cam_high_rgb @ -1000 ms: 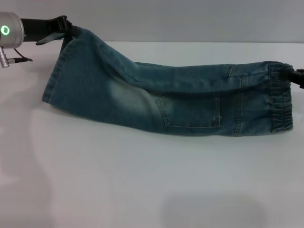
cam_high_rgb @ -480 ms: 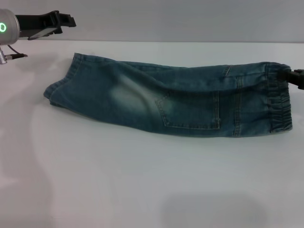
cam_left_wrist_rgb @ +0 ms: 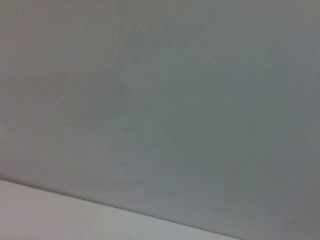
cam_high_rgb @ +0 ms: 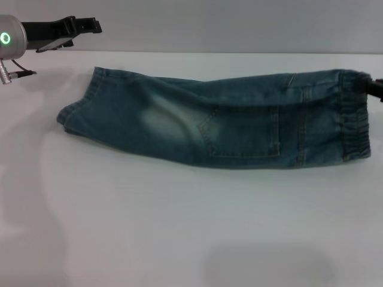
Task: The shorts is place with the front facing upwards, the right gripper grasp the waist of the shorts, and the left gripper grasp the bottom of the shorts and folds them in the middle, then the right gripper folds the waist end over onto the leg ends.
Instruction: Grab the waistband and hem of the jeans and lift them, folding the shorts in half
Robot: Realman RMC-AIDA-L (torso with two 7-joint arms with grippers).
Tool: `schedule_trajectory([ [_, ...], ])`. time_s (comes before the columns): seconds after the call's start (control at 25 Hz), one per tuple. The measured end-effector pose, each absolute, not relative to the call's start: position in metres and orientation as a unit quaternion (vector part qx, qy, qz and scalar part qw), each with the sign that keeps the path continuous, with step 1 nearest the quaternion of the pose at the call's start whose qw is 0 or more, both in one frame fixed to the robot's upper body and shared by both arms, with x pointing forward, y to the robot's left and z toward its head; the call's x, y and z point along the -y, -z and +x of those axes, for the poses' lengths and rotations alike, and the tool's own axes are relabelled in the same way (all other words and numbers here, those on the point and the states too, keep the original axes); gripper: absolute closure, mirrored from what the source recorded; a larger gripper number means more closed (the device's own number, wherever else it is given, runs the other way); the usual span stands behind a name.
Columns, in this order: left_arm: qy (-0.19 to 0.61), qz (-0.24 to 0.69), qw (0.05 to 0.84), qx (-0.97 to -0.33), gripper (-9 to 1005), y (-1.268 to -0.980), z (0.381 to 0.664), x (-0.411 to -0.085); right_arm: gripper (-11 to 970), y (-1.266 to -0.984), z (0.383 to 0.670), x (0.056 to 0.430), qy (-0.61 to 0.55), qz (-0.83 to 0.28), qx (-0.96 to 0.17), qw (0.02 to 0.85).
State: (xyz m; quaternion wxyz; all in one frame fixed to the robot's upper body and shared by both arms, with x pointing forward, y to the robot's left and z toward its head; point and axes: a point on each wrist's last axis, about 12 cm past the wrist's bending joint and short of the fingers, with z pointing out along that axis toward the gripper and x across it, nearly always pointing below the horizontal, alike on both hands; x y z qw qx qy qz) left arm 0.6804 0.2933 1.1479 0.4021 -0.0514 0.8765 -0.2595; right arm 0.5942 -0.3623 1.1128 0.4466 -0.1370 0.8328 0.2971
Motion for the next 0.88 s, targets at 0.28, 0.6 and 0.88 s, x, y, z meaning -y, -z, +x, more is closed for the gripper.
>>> schedule_trajectory([
  [0.28, 0.26, -0.053, 0.403, -0.876, 166, -1.148, 0.681, -0.294, 905, -1.113, 0.603, 0.364, -0.279, -0.11, -0.84, 0.452],
  [0.6, 0.26, -0.054, 0.404, -0.875, 169, -1.148, 0.681, -0.294, 785, -1.099, 0.612, 0.358, -0.245, -0.079, -0.864, 0.433],
  [0.88, 0.257, -0.049, 0.41, -0.874, 170, -1.151, 0.681, -0.294, 571, -1.098, 0.613, 0.362, -0.226, -0.068, -0.865, 0.444],
])
